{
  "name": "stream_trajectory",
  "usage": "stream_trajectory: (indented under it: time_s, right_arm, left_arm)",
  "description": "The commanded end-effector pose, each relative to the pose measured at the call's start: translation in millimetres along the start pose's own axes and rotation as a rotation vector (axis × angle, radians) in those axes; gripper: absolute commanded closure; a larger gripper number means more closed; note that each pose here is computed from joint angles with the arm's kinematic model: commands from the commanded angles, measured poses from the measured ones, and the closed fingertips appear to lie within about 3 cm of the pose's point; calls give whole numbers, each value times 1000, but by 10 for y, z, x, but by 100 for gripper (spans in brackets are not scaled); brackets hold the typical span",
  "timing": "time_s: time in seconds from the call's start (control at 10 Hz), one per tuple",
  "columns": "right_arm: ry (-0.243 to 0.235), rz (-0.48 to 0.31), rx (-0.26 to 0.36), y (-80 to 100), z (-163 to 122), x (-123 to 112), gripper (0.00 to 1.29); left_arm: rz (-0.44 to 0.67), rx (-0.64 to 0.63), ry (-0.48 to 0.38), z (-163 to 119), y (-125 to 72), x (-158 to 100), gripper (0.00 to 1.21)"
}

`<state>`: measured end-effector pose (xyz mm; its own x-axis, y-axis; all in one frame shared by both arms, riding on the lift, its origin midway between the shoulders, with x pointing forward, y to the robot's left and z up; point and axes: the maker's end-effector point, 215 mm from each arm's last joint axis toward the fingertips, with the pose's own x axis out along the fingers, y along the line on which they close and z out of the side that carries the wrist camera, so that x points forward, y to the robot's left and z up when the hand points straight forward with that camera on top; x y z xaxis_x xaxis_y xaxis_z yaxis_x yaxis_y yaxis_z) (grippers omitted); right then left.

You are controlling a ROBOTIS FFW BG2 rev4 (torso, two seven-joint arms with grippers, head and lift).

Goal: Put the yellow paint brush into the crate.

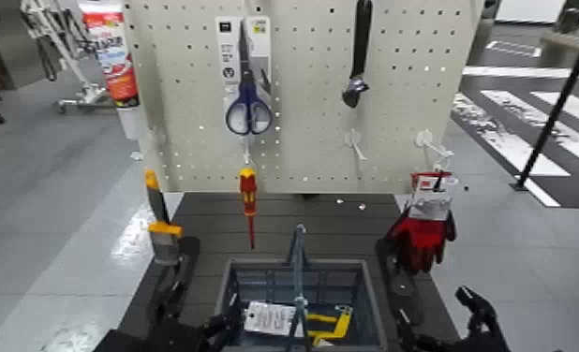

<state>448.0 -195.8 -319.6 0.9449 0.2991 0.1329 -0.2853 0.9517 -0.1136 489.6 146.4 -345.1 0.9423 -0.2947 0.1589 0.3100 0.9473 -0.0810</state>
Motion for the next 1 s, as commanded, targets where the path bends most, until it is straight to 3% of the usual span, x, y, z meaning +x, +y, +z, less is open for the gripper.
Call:
stream_trajectory:
  time_s: [0.1,1.0]
  right_arm:
    - [0,0,0,0,0,0,15]
    - [4,-2,4,8,-11,8,15]
  left_arm:
    - [25,-11,11,15,284,3,18]
    - [8,-14,58,241,1160,65,20]
